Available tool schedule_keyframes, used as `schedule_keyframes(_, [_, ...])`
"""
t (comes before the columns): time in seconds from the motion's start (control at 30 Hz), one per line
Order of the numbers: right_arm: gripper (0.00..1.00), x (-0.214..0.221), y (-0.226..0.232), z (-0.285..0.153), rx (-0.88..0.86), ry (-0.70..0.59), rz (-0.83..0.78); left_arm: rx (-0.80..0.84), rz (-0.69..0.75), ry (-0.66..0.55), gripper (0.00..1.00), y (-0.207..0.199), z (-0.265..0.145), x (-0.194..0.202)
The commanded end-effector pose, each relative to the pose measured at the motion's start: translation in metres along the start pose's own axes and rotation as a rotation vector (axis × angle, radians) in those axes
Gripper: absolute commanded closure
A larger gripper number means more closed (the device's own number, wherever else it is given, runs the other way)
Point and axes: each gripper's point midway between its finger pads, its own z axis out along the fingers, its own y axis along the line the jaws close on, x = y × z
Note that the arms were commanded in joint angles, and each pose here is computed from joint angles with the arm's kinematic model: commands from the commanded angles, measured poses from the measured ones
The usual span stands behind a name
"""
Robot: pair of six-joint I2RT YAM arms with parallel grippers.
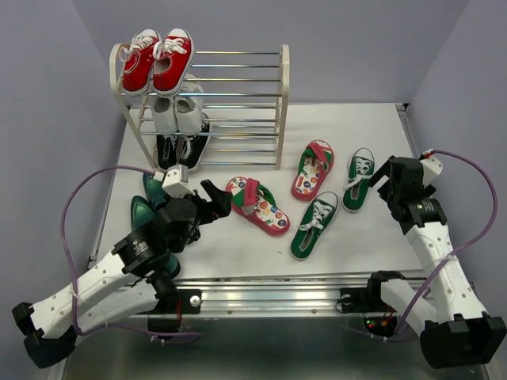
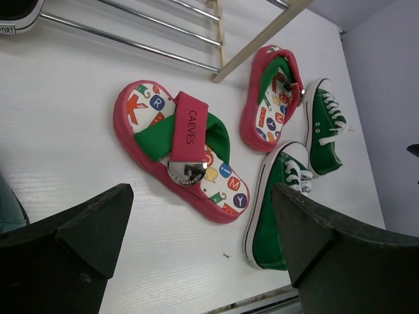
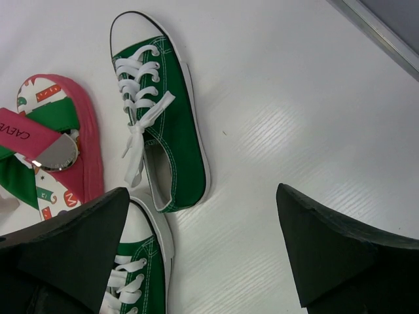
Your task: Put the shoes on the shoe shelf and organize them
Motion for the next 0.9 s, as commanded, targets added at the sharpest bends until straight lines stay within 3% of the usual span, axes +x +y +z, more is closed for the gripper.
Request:
schedule_keyframes(0.0, [0.0, -0.025, 0.002, -0.008, 0.0, -0.074, 0.045, -0.056, 0.02, 0.015, 0.01, 0.003, 0.009, 0.003])
schedule_keyframes(0.2, [0.0, -0.017, 0.013, -0.006, -0.051, -0.033, 0.034, 0.087, 0.132, 0.125, 0.01, -0.023, 0.027, 0.036])
schedule_keyframes(0.3, [0.0, -0.01, 0.017, -0.004, -0.073, -0.002, 0.008, 0.224, 0.195, 0.224, 0.01, -0.052, 0.042, 0.07])
schedule_keyframes(0.37, [0.0, -0.007, 0.02, -0.003, -0.085, 0.015, -0.003, 0.314, 0.217, 0.226, 0.01, -0.079, 0.045, 0.077])
schedule_keyframes(0.47, [0.0, -0.002, 0.022, 0.0, -0.094, 0.039, -0.028, 0.428, 0.365, 0.298, 0.01, -0.123, 0.037, 0.116])
schedule_keyframes(0.63, [0.0, 0.001, 0.021, 0.002, -0.086, 0.049, -0.043, 0.463, 0.55, 0.419, 0.01, -0.147, 0.052, 0.179])
schedule_keyframes(0.87, [0.0, 0.005, 0.022, 0.003, -0.098, 0.065, -0.06, 0.459, 0.593, 0.453, 0.01, -0.167, 0.07, 0.194])
